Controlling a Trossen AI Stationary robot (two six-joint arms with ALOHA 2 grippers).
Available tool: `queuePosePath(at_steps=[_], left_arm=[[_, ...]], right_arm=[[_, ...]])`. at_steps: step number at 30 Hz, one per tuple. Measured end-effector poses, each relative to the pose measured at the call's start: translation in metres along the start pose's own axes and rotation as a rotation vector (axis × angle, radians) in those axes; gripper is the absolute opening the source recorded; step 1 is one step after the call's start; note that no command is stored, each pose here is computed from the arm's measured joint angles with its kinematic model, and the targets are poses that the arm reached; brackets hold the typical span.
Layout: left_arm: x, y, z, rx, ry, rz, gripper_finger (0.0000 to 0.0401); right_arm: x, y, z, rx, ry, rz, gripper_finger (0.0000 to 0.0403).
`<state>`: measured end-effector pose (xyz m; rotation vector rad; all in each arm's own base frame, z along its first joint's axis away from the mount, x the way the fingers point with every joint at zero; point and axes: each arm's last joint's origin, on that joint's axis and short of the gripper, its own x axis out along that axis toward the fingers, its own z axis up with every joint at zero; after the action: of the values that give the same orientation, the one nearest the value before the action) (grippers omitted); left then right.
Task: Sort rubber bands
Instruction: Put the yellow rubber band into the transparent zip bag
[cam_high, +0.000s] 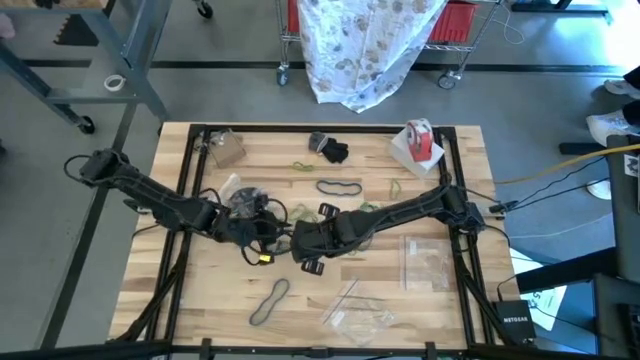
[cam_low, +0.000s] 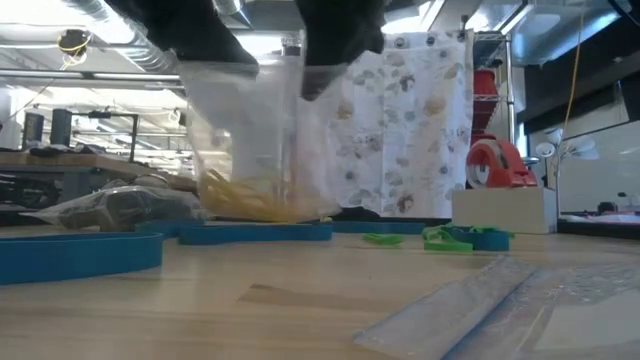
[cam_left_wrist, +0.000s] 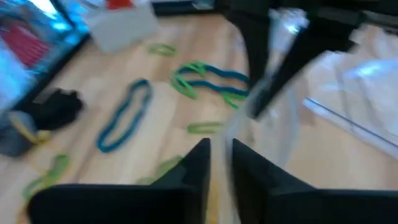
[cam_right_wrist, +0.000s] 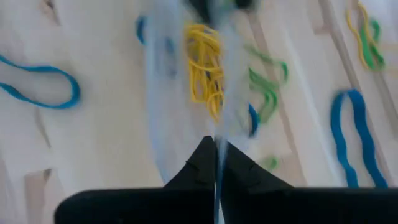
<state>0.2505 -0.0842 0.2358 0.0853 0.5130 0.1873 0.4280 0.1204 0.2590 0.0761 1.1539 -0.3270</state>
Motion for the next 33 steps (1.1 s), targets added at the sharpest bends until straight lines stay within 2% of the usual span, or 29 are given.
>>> queuePosePath(at_steps=[4,7,11,14,17,22,27,30,33], left_arm=[[-0.014,0.006,0.017,0.025,0.098,-0.119,0.0114],[-0.028,0.015,0.026,0.045,0.184,-0.147,0.0140],[-0.039,0.036,0.027,0.056,0.240,-0.101,0.0158],[-0.035,0.054,0.029,0.032,0.248,-0.028,0.0160],[-0.020,0.075,0.030,0.020,0.253,0.060,0.0157],[0.022,0.113,0.020,0.081,0.339,0.167,0.0150],[0.064,0.153,-0.007,0.116,0.484,0.111,0.0144],[0.083,0.180,-0.026,0.050,0.522,0.034,0.0144],[0.097,0.205,-0.045,0.004,0.545,0.018,0.0144]], right_arm=[[-0.004,0.001,-0.014,0.030,0.083,-0.073,0.0001],[-0.007,0.005,-0.023,0.044,0.117,-0.120,0.0001],[-0.013,0.010,-0.034,0.060,0.143,-0.171,0.0000],[-0.018,0.016,-0.041,0.077,0.143,-0.198,0.0000],[-0.021,0.021,-0.046,0.097,0.134,-0.203,0.0000],[-0.024,0.029,-0.051,0.115,0.110,-0.204,0.0000],[-0.027,0.035,-0.055,0.144,0.099,-0.197,0.0000],[-0.029,0.039,-0.058,0.157,0.094,-0.194,0.0000],[-0.030,0.041,-0.059,0.177,0.090,-0.193,0.0000]])
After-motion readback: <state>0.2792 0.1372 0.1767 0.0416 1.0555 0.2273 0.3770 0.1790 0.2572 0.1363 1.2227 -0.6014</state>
